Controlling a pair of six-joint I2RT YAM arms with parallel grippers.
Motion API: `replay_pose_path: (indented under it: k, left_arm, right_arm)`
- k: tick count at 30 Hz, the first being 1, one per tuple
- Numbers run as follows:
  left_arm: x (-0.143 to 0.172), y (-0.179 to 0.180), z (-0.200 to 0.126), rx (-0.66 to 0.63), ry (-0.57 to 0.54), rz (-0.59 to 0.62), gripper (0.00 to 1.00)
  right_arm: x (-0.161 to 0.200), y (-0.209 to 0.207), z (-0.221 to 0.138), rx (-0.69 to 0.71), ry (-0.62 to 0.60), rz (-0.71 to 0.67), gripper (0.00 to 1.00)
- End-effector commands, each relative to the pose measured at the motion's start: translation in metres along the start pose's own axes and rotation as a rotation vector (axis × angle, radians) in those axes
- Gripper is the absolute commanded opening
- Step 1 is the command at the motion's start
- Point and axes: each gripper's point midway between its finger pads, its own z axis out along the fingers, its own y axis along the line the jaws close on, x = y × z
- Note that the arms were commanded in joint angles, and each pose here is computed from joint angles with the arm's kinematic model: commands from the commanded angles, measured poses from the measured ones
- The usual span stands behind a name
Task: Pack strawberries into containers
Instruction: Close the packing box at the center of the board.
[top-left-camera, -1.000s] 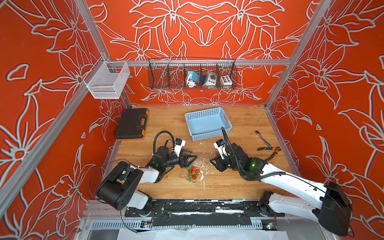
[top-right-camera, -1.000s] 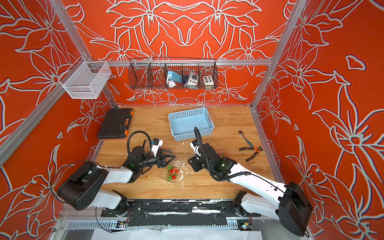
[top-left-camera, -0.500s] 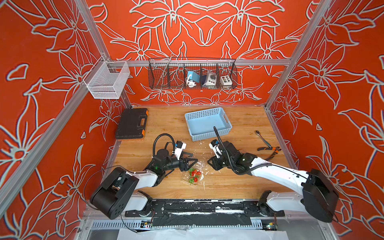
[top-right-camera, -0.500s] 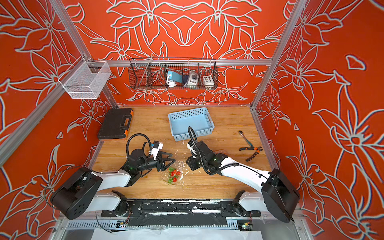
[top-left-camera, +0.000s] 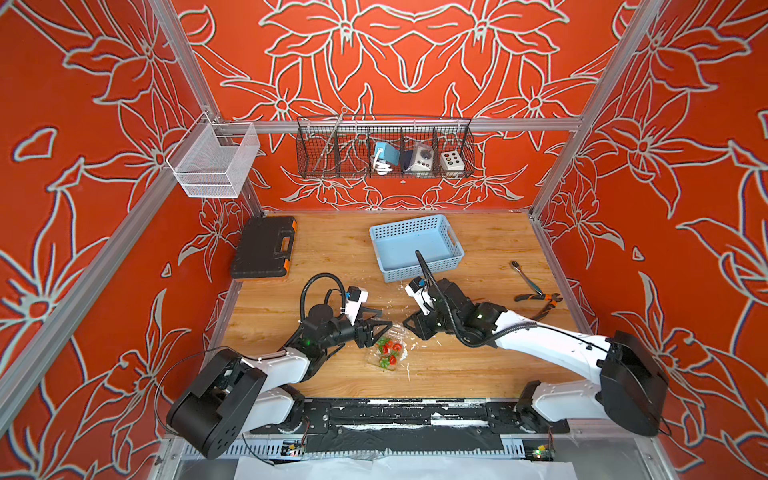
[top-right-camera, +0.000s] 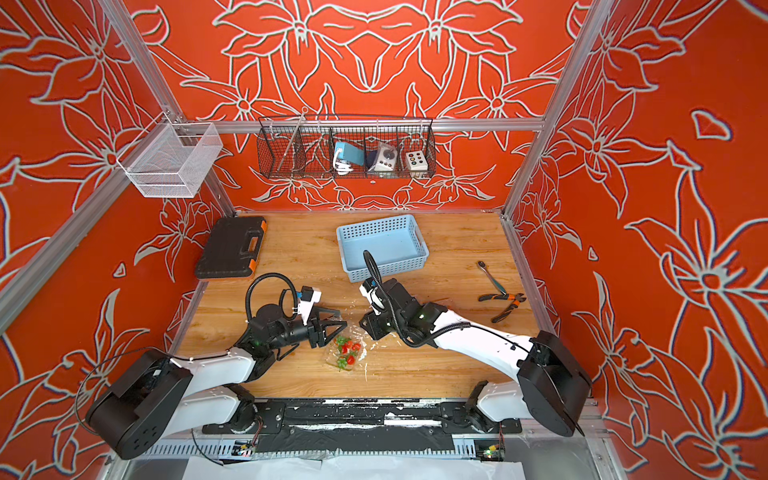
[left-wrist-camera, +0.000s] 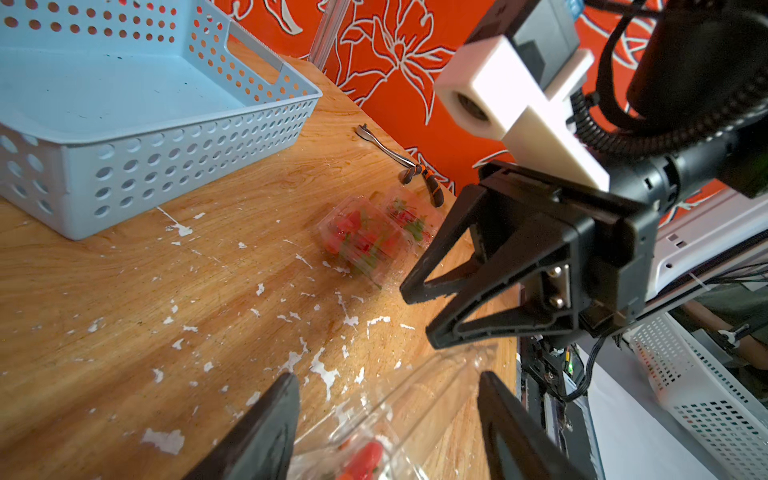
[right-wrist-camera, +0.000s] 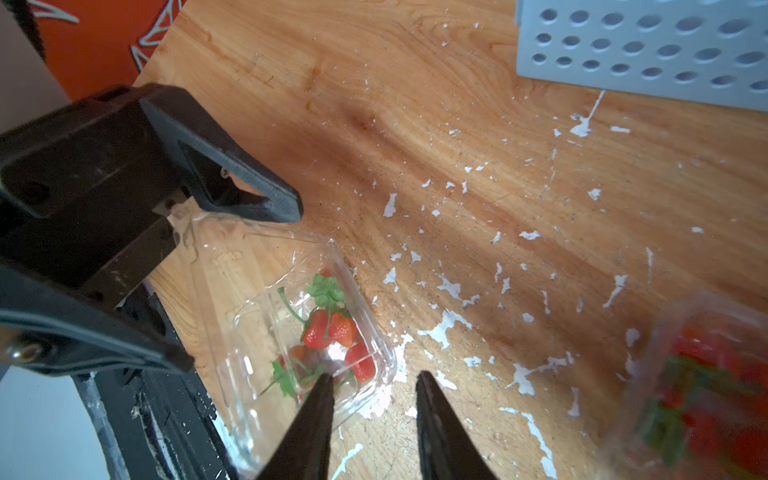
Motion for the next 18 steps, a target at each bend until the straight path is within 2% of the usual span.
replay_pose_path:
  k: [1,5,11,13,18]
  left_arm:
    - [-0.001,-0.002,-0.003,-0.008,-0.015,0.019,0.68]
    - [-0.013,-0.006,-0.006,-0.01,-0.053,-0.001,0.69]
    - [-0.043,-0.008,-0.017,-0.104,-0.149,0.008,0.69]
    - [-0.039,-0.006,-0.018,-0.127,-0.141,-0.004,0.69]
    - [-0.009,0.012,-0.02,-0.227,-0.07,-0.044,0.68]
  right_arm:
    - [-0.006,0.018,0.0,-0.035,-0.013,-0.043,0.35]
    - [0.003,0.019,0.002,-0.022,0.0,-0.044,0.35]
    - [0.017,0.022,-0.001,-0.006,0.016,-0.052,0.35]
    - [0.024,0.024,0.001,-0.009,0.026,-0.053,0.34]
    - [0.041,0.031,0.01,-0.017,0.048,-0.052,0.34]
